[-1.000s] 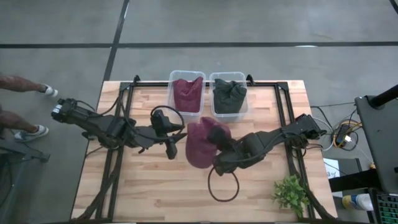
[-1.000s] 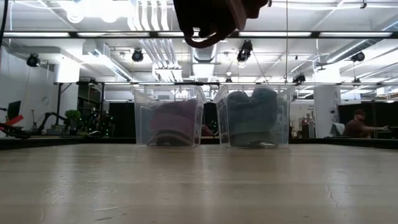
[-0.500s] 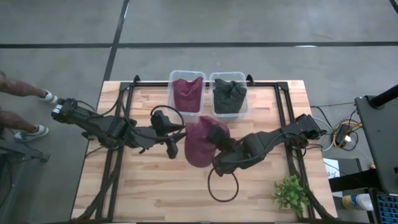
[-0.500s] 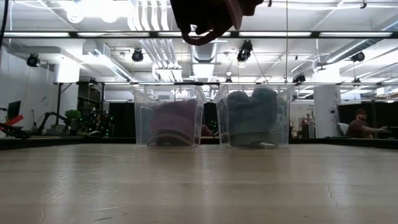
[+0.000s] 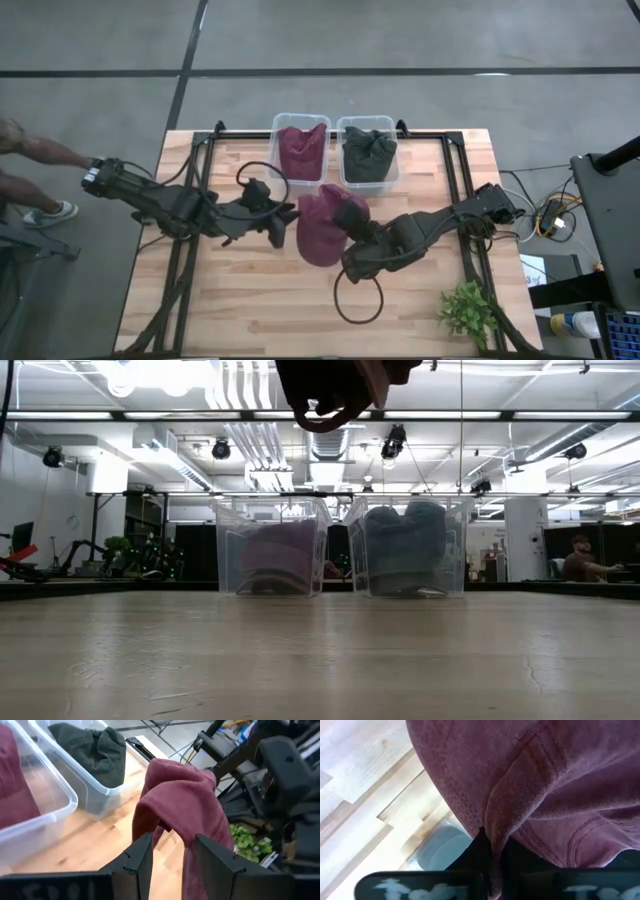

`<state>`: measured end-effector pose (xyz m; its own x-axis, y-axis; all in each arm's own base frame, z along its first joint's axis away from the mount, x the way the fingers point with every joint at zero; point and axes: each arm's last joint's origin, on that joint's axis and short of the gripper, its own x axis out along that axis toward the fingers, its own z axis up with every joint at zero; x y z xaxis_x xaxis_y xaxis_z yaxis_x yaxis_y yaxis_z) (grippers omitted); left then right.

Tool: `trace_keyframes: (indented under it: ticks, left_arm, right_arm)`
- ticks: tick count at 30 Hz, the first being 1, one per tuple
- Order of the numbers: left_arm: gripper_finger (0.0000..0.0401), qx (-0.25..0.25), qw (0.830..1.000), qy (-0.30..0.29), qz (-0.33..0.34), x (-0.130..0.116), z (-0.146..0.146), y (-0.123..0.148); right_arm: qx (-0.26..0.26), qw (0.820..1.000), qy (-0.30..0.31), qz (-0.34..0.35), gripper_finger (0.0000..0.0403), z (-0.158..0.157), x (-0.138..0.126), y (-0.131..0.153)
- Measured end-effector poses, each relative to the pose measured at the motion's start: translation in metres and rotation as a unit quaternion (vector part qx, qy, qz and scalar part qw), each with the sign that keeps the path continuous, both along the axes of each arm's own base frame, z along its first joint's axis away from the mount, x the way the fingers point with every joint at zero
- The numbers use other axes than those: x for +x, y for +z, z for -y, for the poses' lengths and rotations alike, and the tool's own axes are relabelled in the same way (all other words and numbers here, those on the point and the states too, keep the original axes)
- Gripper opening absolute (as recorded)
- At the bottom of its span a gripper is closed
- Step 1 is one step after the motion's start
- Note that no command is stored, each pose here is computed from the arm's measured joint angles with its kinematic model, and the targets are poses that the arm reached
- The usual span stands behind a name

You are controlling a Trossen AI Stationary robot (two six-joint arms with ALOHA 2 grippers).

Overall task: Pick & Place hat
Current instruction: Put the red cap into the left transparent bin

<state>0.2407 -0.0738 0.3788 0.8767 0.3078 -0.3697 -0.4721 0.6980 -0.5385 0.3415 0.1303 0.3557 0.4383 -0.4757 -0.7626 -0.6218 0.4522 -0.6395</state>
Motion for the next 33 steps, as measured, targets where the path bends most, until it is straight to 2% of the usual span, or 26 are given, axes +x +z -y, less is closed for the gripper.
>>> trace_keyframes:
  ticks: [5, 11, 26, 33]
  left_arm:
    - [0.0138, -0.045, 0.999, 0.019, 0.021, 0.000, 0.000, 0.001]
    - [0.0138, -0.075, 0.996, 0.028, 0.046, 0.005, 0.002, 0.002]
    - [0.0138, -0.100, 0.993, 0.037, 0.057, 0.007, 0.002, -0.001]
    - [0.0138, -0.111, 0.991, 0.044, 0.060, 0.015, 0.005, -0.008]
  right_arm:
    - [0.000, 1.000, 0.000, 0.000, 0.0012, 0.000, 0.000, 0.000]
    - [0.000, 1.000, 0.000, 0.001, 0.0012, 0.000, 0.000, 0.000]
    - [-0.011, 1.000, -0.002, 0.008, 0.0012, 0.001, 0.001, 0.001]
    - [-0.013, 1.000, 0.019, 0.019, 0.0012, -0.001, 0.005, 0.003]
